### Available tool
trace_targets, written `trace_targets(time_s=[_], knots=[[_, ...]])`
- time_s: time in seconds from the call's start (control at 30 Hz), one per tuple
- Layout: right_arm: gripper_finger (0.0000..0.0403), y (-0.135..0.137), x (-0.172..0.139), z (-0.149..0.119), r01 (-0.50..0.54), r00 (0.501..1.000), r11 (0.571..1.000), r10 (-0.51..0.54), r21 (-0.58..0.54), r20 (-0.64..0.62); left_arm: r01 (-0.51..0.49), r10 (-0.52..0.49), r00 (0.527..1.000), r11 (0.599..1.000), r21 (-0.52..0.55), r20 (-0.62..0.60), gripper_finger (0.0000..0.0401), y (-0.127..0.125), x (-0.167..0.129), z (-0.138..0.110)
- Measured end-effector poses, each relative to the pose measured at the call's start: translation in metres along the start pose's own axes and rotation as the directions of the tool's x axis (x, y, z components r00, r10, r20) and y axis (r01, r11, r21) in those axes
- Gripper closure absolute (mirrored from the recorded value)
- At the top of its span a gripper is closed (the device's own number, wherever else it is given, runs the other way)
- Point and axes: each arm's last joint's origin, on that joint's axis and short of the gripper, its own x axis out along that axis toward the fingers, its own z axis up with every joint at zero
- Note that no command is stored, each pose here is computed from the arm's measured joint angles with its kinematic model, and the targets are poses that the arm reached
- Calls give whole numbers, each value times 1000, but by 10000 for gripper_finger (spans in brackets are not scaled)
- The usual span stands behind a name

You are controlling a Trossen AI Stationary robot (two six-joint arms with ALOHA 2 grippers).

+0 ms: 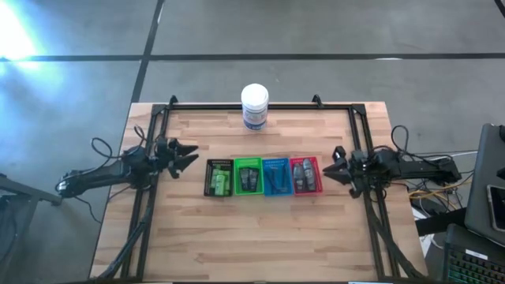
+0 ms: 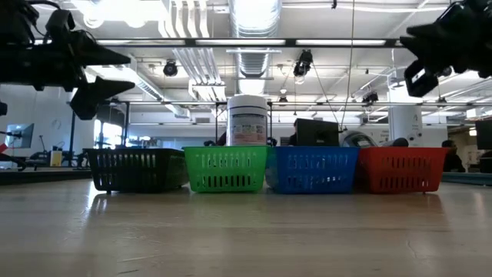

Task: Pick & Place Travel size toiletries
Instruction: Return to Home Position

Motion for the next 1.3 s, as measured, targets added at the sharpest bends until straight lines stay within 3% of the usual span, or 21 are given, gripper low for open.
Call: trace_targets(time_s=[0.33,1.3], knots=[[348,-6,0,-13,61,989,998,-60,5,-138,-18,18,1000,1000,0,5,139,1,0,0],[267,-7,-2,-9,74,993,997,-74,-1,-92,-7,7,1000,1000,-3,13,139,0,-2,0]])
